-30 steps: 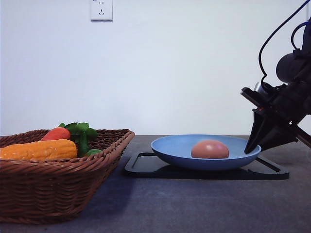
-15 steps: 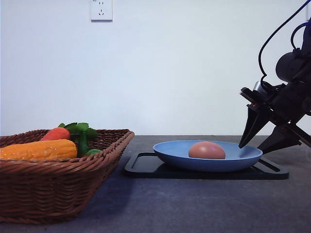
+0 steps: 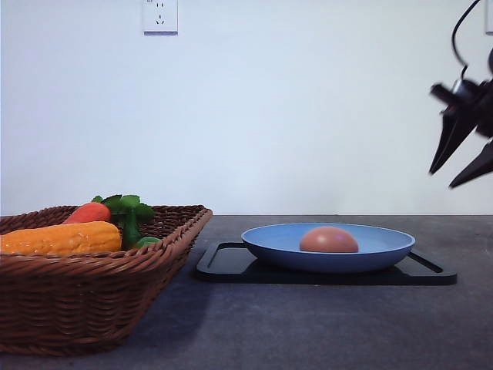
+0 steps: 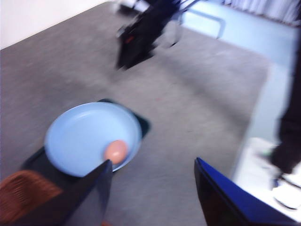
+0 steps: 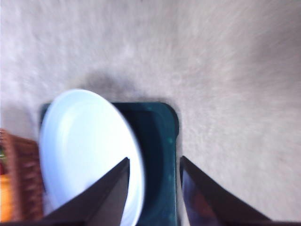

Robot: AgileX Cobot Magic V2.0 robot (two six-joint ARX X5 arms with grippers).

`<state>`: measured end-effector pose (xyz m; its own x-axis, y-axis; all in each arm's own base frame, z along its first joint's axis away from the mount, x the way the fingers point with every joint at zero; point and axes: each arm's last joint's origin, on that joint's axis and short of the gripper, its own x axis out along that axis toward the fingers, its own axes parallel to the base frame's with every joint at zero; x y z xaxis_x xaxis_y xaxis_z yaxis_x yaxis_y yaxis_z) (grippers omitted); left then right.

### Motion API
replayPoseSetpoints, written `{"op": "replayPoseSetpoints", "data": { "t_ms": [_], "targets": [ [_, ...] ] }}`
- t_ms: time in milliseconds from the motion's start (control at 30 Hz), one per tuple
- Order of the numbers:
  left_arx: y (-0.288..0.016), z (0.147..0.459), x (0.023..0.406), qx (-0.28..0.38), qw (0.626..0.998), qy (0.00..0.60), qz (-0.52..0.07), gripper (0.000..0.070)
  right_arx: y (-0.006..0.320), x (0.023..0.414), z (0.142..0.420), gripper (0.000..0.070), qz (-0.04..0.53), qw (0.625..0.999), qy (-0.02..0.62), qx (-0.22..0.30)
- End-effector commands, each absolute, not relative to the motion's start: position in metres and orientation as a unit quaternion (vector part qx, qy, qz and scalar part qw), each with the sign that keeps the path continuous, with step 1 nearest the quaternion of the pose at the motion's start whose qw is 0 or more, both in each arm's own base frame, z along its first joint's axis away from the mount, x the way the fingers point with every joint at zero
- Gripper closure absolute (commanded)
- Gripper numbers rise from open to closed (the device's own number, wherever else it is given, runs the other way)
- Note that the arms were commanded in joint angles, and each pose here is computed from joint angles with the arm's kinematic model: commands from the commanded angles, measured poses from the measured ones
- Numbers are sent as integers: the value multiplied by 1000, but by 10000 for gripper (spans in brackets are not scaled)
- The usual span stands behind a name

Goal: Transfer egg from basket to plate and serve

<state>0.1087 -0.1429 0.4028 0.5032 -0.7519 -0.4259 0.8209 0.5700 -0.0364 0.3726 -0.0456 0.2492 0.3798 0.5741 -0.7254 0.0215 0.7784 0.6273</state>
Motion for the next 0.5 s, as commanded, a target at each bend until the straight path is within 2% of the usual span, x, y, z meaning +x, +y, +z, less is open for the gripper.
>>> {"op": "replayPoseSetpoints", "data": {
  "t_ms": [0, 133, 267, 467],
  "targets": [
    [-149, 404, 116, 107, 877, 193, -427, 412, -44, 370, 259, 533, 196, 786, 519, 273],
    [-160, 388, 142, 166, 904, 215, -331, 554, -35, 357, 278, 653, 208, 789, 515, 262],
    [-162, 368, 173, 214, 905, 258, -261, 691, -4, 341, 298, 700, 239, 800, 508, 213],
    [-137, 339, 222, 205, 900, 348, -164, 700, 47, 304, 323, 700, 205, 838, 499, 85]
  ]
}}
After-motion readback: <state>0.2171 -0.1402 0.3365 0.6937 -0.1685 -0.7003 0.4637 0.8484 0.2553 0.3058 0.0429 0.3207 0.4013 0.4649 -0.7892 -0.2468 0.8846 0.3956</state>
